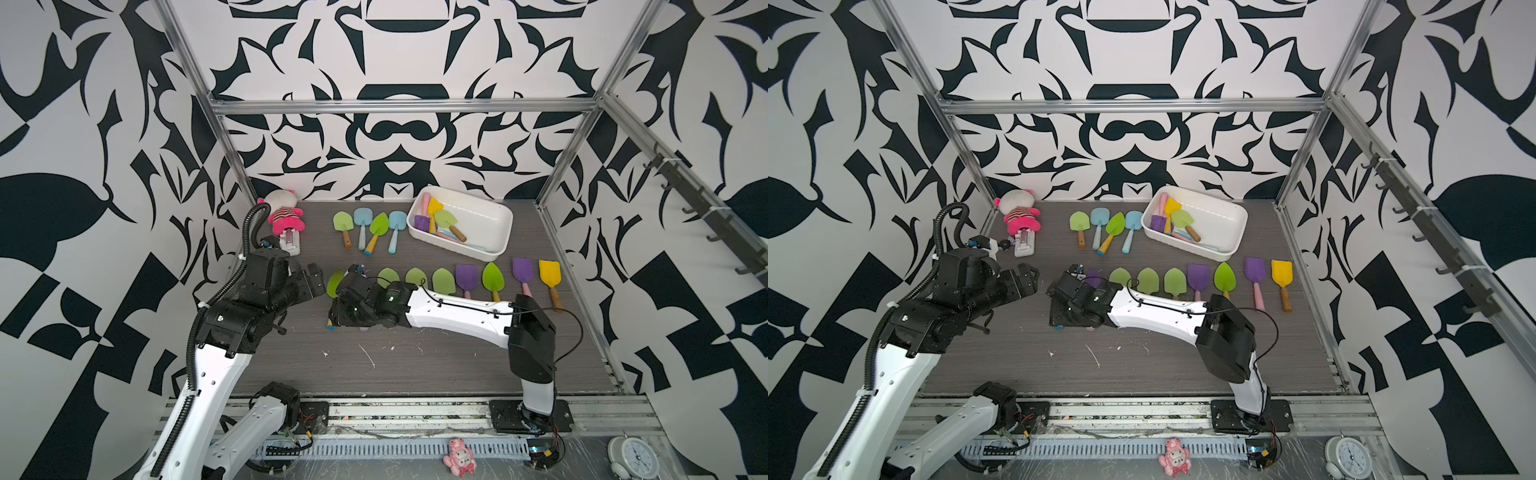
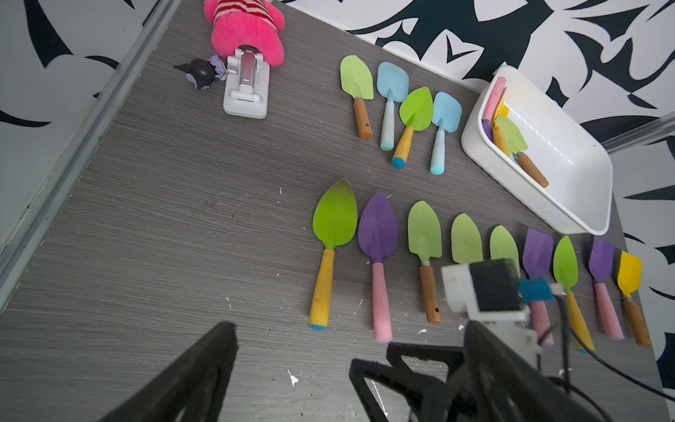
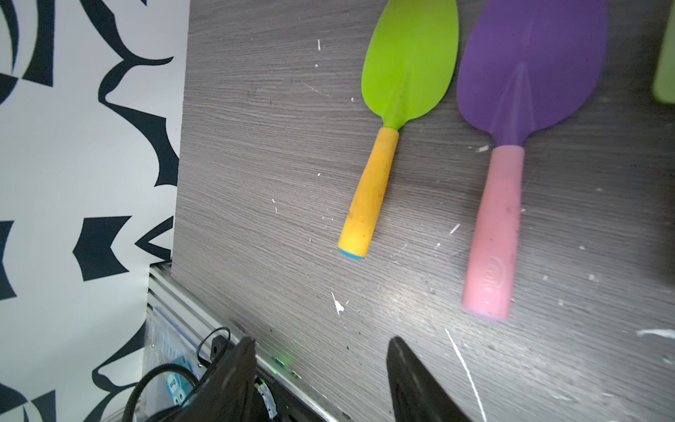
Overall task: Take the shovel out of the storage box
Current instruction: Place the shovel at the center of the board, then pick up the shovel from the storage box.
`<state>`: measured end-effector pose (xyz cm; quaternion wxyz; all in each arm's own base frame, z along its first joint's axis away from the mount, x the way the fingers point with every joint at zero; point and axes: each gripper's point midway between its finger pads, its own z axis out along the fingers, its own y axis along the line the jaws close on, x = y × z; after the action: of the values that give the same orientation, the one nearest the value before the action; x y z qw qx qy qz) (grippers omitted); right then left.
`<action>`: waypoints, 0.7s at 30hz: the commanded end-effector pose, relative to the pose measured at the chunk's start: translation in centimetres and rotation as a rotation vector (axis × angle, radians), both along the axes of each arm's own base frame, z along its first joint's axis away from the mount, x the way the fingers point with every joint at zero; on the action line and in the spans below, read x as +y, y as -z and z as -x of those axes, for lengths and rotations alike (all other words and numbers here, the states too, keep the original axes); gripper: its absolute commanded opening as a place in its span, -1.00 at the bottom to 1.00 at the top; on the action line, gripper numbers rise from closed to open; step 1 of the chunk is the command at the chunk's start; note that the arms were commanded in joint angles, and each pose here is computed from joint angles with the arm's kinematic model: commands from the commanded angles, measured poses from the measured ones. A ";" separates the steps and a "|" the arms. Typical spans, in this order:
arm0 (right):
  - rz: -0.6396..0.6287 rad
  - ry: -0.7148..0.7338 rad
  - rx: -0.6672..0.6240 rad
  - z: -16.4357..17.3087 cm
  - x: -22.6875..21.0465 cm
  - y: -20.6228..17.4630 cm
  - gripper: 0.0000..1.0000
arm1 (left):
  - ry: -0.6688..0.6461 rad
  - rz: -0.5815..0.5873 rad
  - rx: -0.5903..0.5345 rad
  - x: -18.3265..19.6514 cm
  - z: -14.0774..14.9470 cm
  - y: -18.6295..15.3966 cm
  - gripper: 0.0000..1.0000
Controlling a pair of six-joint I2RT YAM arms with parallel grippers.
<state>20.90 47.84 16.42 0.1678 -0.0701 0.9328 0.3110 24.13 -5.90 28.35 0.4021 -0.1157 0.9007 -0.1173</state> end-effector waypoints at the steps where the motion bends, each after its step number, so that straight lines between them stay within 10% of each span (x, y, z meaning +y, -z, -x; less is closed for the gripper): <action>1: 0.012 -0.095 -0.107 0.9 -2.2 -3.5 0.22 | -0.054 0.021 -0.068 0.6 -0.5 -2.1 0.99; 21: 0.068 -0.008 -0.278 -6.7 -21.6 -10.7 0.21 | 0.292 0.073 -0.224 -6.6 -3.9 -6.2 0.99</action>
<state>27.25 27.83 27.40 0.3012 -0.0959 0.9094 0.2704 27.75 -11.01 32.27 0.4455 -0.0388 0.8705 -0.2057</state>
